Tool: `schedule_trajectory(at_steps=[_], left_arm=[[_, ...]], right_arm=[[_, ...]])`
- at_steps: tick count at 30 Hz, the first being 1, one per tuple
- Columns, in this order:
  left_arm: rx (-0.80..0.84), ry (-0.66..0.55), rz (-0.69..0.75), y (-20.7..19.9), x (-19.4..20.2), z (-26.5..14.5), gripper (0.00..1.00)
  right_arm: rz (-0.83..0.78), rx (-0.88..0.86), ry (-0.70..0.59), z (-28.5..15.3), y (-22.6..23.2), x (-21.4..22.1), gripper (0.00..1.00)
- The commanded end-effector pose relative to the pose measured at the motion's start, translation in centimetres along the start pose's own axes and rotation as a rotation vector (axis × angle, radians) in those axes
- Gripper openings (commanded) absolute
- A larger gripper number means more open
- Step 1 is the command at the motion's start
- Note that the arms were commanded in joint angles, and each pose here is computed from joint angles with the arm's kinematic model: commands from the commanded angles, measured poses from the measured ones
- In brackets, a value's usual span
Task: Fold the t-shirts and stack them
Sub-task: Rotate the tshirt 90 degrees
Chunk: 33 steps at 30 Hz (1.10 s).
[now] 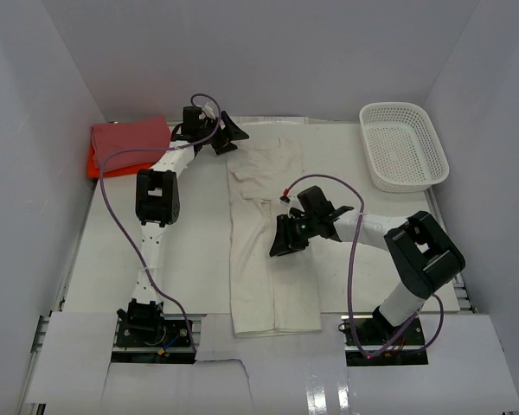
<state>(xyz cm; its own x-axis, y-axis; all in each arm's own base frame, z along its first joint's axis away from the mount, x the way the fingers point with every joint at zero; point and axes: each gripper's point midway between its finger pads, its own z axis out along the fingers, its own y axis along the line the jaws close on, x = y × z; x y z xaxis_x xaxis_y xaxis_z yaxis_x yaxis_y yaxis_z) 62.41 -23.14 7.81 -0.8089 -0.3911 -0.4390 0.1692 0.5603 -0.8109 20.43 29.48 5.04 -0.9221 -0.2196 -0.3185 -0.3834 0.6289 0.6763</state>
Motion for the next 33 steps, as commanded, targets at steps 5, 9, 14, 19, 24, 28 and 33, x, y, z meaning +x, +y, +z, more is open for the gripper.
schedule_trajectory(at_steps=[5, 9, 14, 19, 24, 28, 33], left_arm=[[0.018, -0.029, 0.037, -1.3, -1.4, -0.5, 0.86], [0.016, -0.027, 0.035, -1.1, -1.3, -0.5, 0.87], [0.020, -0.027, 0.038, -1.3, -1.3, -0.5, 0.86], [0.017, -0.023, 0.032, -1.1, -1.1, -0.4, 0.86], [0.013, -0.019, 0.028, -0.9, -0.9, -0.4, 0.86], [0.010, -0.013, 0.023, -0.7, -0.7, -0.4, 0.86], [0.011, -0.015, 0.023, -0.7, -0.7, -0.4, 0.86]], right_arm=[[-0.028, -0.057, -0.011, 1.1, 1.6, 0.0, 0.41], [-0.027, -0.068, 0.006, 1.8, 1.7, 0.3, 0.41], [-0.018, -0.069, 0.028, 2.8, 1.5, 0.8, 0.41], [-0.012, -0.088, 0.041, 3.4, 1.5, 1.3, 0.41], [-0.011, -0.098, 0.055, 3.7, 1.9, 1.8, 0.40], [-0.006, -0.103, 0.064, 3.7, 2.1, 2.4, 0.34], [0.013, -0.108, 0.077, 3.5, 1.9, 3.8, 0.08]])
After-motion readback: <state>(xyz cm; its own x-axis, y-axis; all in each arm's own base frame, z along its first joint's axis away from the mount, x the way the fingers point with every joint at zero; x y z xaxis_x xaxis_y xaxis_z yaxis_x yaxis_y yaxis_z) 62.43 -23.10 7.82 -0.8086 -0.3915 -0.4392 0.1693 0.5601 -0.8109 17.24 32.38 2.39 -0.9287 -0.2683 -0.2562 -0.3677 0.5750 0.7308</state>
